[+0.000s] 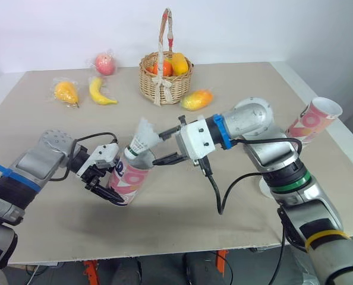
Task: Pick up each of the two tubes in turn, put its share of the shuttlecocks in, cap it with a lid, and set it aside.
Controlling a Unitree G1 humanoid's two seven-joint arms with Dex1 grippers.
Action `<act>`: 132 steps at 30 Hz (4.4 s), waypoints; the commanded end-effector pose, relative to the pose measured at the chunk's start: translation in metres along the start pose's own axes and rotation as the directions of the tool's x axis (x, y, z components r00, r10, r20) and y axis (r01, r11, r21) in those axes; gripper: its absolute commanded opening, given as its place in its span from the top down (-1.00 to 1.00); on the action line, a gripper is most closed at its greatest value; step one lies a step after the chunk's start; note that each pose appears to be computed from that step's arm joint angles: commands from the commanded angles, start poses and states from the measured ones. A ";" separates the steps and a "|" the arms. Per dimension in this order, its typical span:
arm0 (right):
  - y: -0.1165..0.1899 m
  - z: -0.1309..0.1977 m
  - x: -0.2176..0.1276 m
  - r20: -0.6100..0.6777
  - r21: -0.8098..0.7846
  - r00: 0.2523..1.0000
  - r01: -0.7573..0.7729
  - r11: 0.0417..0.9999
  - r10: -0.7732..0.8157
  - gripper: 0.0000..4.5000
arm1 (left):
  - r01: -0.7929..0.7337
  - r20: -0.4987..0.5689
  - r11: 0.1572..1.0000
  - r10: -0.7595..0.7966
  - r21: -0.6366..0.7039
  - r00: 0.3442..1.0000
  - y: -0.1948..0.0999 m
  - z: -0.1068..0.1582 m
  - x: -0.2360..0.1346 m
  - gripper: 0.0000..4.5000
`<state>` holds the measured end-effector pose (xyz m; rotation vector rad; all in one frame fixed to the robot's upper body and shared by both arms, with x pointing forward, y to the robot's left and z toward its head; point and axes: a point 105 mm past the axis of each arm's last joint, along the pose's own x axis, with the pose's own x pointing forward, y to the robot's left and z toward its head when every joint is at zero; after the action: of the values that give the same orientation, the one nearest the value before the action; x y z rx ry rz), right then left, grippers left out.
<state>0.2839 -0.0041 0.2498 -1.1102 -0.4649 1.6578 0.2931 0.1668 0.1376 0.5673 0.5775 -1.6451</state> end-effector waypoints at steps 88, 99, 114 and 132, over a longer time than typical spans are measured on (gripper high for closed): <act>0.047 -0.023 -0.086 -0.131 0.422 0.953 0.302 0.855 -0.272 0.98 | 0.050 -0.018 0.996 -0.049 0.070 0.999 0.026 0.023 0.017 -0.36; 0.006 -0.020 -0.035 -0.203 -0.020 0.977 0.060 0.998 -0.063 0.98 | 0.048 -0.008 0.996 -0.047 0.069 0.999 0.026 0.024 0.017 -0.36; -0.018 0.012 -0.016 -0.084 -0.217 0.996 -0.029 0.976 0.011 0.17 | 0.045 0.005 0.997 -0.046 0.059 0.999 0.021 0.024 0.015 -0.36; -0.023 0.002 -0.114 0.015 0.238 0.989 0.140 0.961 -0.148 -0.17 | 0.052 0.014 0.997 -0.053 0.062 0.998 0.020 0.023 0.019 -0.36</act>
<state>0.2990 -0.0919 0.3114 -0.8237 -0.3384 1.6091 0.3115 0.1348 0.1436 0.5832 0.5317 -1.7153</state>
